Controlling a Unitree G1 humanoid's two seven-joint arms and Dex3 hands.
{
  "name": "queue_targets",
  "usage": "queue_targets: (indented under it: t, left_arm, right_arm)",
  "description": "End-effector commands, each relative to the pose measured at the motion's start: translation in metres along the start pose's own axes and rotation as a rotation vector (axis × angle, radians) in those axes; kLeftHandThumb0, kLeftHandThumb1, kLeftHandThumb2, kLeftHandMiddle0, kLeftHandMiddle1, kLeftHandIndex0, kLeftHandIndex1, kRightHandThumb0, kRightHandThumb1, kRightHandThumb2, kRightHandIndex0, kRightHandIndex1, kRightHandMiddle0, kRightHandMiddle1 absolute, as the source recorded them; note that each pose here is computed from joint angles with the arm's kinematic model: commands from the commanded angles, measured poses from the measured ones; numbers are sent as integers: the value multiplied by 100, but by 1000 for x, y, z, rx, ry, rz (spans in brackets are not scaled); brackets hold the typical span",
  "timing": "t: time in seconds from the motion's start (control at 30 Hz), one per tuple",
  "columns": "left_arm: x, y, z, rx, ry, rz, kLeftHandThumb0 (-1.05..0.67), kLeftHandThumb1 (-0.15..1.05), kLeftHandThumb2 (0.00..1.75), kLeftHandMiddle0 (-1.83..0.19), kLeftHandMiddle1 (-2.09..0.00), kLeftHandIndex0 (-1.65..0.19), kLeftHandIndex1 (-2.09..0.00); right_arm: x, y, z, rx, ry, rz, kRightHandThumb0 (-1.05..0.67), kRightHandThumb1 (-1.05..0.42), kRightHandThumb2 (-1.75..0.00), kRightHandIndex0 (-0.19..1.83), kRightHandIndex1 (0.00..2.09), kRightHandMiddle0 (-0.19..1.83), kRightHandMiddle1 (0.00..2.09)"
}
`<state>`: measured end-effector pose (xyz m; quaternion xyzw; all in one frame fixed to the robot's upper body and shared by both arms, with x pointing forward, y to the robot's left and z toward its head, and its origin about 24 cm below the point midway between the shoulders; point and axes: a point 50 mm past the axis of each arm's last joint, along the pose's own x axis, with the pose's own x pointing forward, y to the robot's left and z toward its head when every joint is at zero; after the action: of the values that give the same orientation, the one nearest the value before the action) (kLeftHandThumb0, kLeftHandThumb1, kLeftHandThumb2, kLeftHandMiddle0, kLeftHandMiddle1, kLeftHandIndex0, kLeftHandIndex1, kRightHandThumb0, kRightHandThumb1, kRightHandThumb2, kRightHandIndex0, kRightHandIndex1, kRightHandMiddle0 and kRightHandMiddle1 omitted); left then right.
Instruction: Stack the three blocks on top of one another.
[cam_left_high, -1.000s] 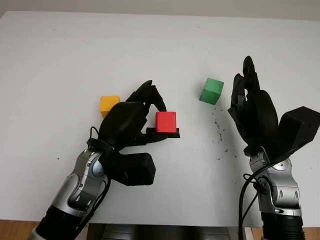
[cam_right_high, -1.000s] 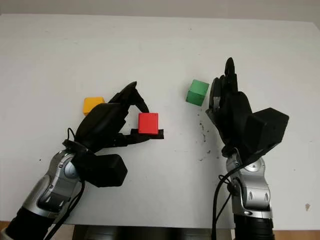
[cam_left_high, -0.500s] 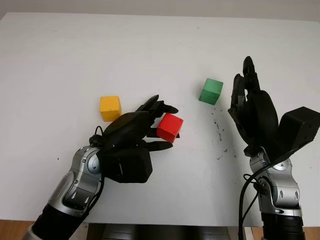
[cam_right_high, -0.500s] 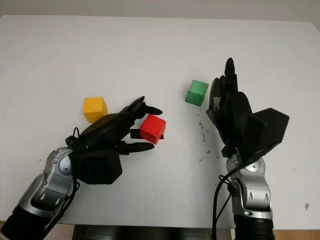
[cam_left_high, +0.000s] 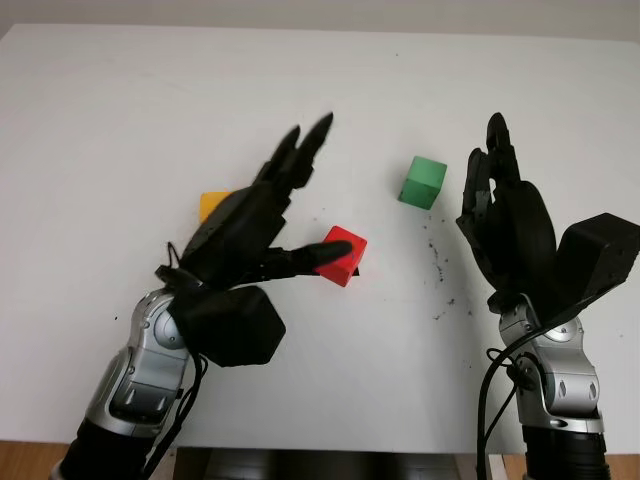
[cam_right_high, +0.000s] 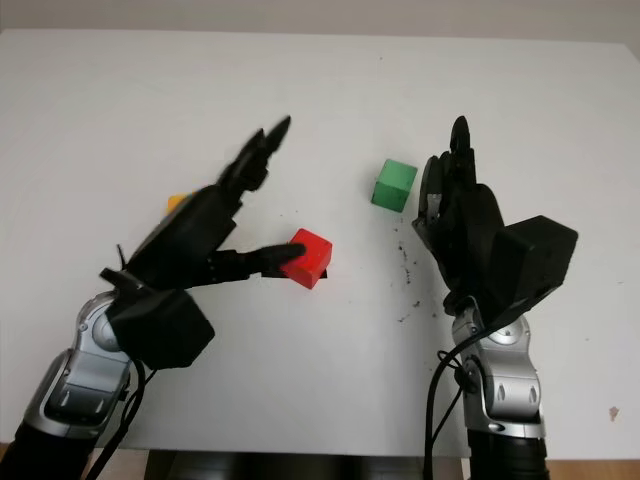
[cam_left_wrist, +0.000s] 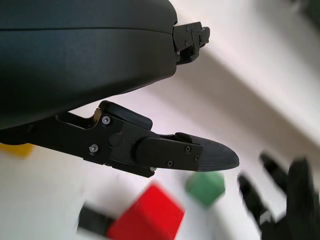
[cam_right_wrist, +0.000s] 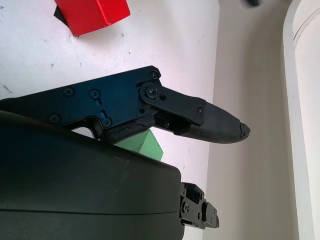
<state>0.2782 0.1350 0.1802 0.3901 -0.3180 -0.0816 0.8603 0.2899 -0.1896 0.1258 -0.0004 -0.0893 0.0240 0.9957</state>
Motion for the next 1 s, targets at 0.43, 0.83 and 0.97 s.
queue_targets:
  t: [0.43,0.83,0.97]
  left_arm:
    - [31,124,-30,297,110,136,-64,100,6,-24,-16,-39,-27]
    - [25,141,-51,536,372,-376,-84,100,5,0,-1,-27,-6]
    - [25,130,-60,601,397,-435,-95,101,6,18,0,-9,-3]
  right_arm:
    - [0,0,5,13,-15,-1,-70,-105,-68,-19,0,-19,0]
    - [5,1,6,-4,-11,6,-68,-105,-71,-19,0,-19,0]
    - [5,1,6,2,-13,0,-67,-105,-70,-19,0,-19,0]
